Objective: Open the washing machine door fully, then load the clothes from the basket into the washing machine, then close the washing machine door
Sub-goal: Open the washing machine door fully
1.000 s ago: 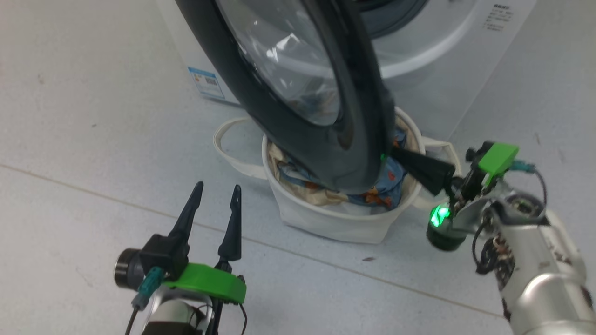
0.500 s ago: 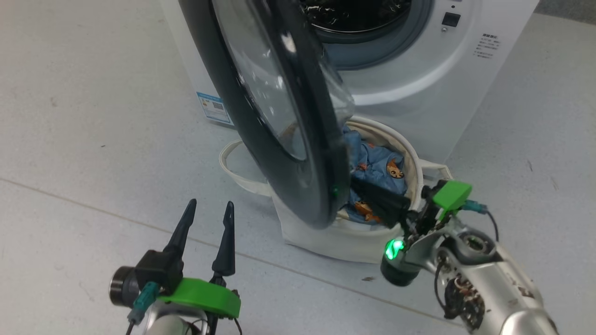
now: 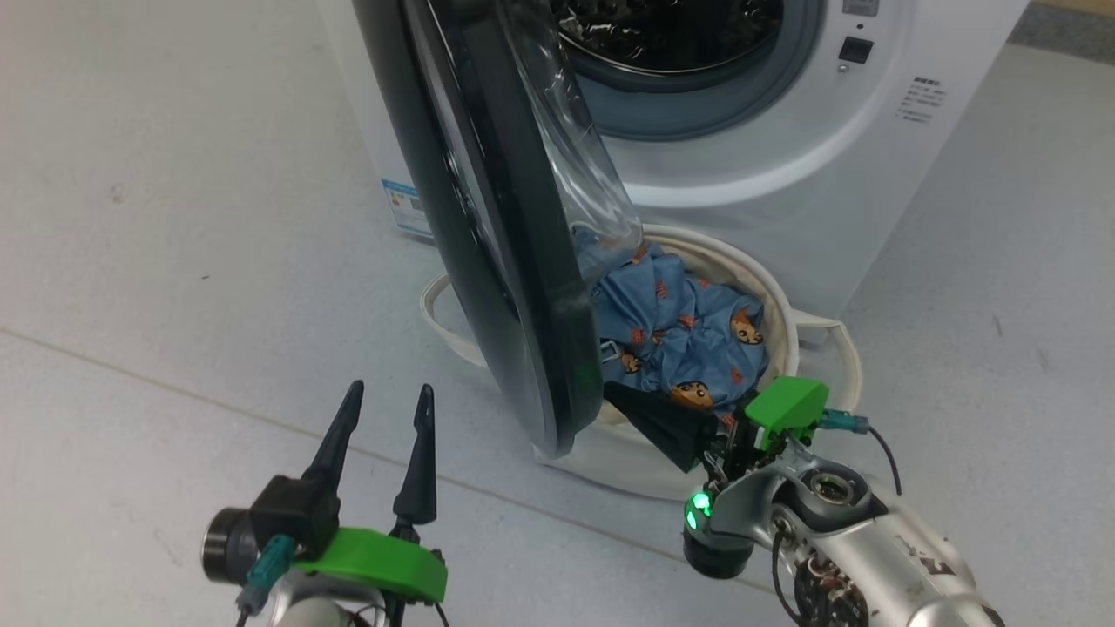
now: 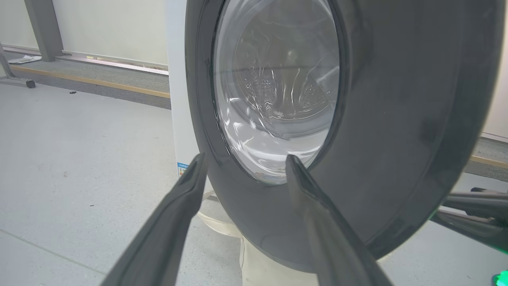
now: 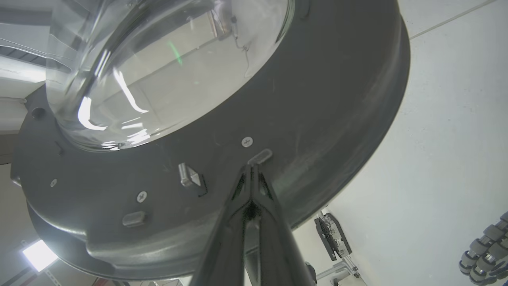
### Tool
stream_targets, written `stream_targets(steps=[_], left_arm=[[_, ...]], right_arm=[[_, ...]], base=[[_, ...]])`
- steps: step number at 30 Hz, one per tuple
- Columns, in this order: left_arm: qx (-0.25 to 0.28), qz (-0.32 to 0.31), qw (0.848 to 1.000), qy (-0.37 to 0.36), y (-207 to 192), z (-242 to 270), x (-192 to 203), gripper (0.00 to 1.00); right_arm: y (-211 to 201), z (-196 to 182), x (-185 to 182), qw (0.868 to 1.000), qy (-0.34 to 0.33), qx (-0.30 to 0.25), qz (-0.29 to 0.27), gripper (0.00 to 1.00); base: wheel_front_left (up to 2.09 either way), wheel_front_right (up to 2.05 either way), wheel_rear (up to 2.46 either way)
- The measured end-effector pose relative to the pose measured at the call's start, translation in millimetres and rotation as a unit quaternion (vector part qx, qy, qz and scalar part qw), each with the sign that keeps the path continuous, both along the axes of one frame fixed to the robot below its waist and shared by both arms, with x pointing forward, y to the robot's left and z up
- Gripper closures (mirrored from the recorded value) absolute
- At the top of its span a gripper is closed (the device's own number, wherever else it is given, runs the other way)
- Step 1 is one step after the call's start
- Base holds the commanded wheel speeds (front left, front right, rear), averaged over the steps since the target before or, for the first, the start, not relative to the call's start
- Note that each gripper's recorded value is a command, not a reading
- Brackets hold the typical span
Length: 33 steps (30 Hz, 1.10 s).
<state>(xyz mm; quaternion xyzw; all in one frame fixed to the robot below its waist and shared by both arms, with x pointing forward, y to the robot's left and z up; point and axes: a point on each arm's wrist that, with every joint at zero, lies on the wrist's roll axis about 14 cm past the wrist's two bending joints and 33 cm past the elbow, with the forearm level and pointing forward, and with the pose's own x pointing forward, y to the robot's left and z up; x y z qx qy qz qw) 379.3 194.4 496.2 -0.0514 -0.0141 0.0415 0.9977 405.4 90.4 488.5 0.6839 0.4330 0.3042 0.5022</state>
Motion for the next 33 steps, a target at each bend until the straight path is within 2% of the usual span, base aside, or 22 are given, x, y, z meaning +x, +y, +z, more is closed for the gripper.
stream_targets(steps=[3,5,7,9,10,11,14,15,16,19,22,24,26,27,28,29,33], left_arm=[[-0.003,-0.008,1.0,-0.005,-5,3,-2,0.0],[-0.004,-0.015,1.0,-0.009,-9,5,-2,0.0],[-0.006,-0.023,1.0,-0.01,-14,6,-2,0.0],[-0.007,-0.03,0.999,-0.01,-19,5,-3,0.0],[-0.007,-0.03,0.999,-0.01,-19,5,-3,0.0],[-0.008,-0.033,0.999,-0.01,-21,5,-3,0.0],[-0.009,-0.045,0.999,-0.013,-29,7,0,0.0],[-0.009,-0.048,0.999,-0.015,-31,8,0,0.0],[-0.009,-0.051,0.999,-0.016,-33,8,1,0.0],[-0.006,-0.059,0.998,-0.016,-39,9,2,0.0],[-0.003,-0.064,0.998,-0.016,-41,8,3,0.0],[-0.005,-0.066,0.998,-0.017,-42,8,4,0.0],[-0.005,-0.066,0.998,-0.018,-41,9,5,0.0],[-0.005,-0.066,0.998,-0.018,-41,9,5,0.0],[-0.004,-0.067,0.998,-0.018,-42,9,5,0.0],[-0.002,-0.067,0.998,-0.018,-42,9,5,0.0],[-0.002,-0.07,0.997,-0.019,-42,10,5,0.0]], right_arm=[[-9,7,8,0.997,-0.054,-0.047,-0.03,1.0],[-18,23,18,0.989,-0.111,-0.074,-0.065,1.0],[-35,41,29,0.969,-0.187,-0.115,-0.115,1.0],[-56,58,36,0.936,-0.264,-0.158,-0.172,1.0],[-56,58,36,0.936,-0.264,-0.158,-0.172,1.0],[-67,65,37,0.912,-0.307,-0.186,-0.197,1.0],[-89,71,29,0.826,-0.433,-0.272,-0.237,1.0],[-94,69,25,0.803,-0.461,-0.292,-0.24,1.0],[-98,67,21,0.785,-0.481,-0.308,-0.24,1.0],[-107,64,13,0.746,-0.518,-0.345,-0.237,1.0],[-126,77,14,0.707,-0.54,-0.366,-0.273,1.0],[-131,73,9,0.694,-0.543,-0.381,-0.279,1.0],[-133,63,1,0.695,-0.533,-0.392,-0.281,1.0],[-133,57,-2,0.697,-0.527,-0.397,-0.281,0.96],[-134,52,-6,0.695,-0.526,-0.404,-0.277,0.04],[-135,49,-8,0.69,-0.527,-0.412,-0.275,0.0],[-139,48,-7,0.677,-0.529,-0.426,-0.282,0.0]], base=[[0.0,0.0,0.0],[0.0,0.0,0.0],[0.0,0.0,0.0],[0.0,0.0,0.0],[0.0,0.0,0.0],[0.0,0.0,0.0],[0.0,0.0,0.0],[0.0,0.0,0.0],[0.0,0.0,0.0],[0.0,0.0,0.0],[0.0,0.0,0.0],[0.0,0.0,0.0],[0.0,0.0,0.0],[0.0,0.0,0.0],[0.0,0.0,0.0],[0.0,0.0,0.0],[0.0,0.0,0.0]])
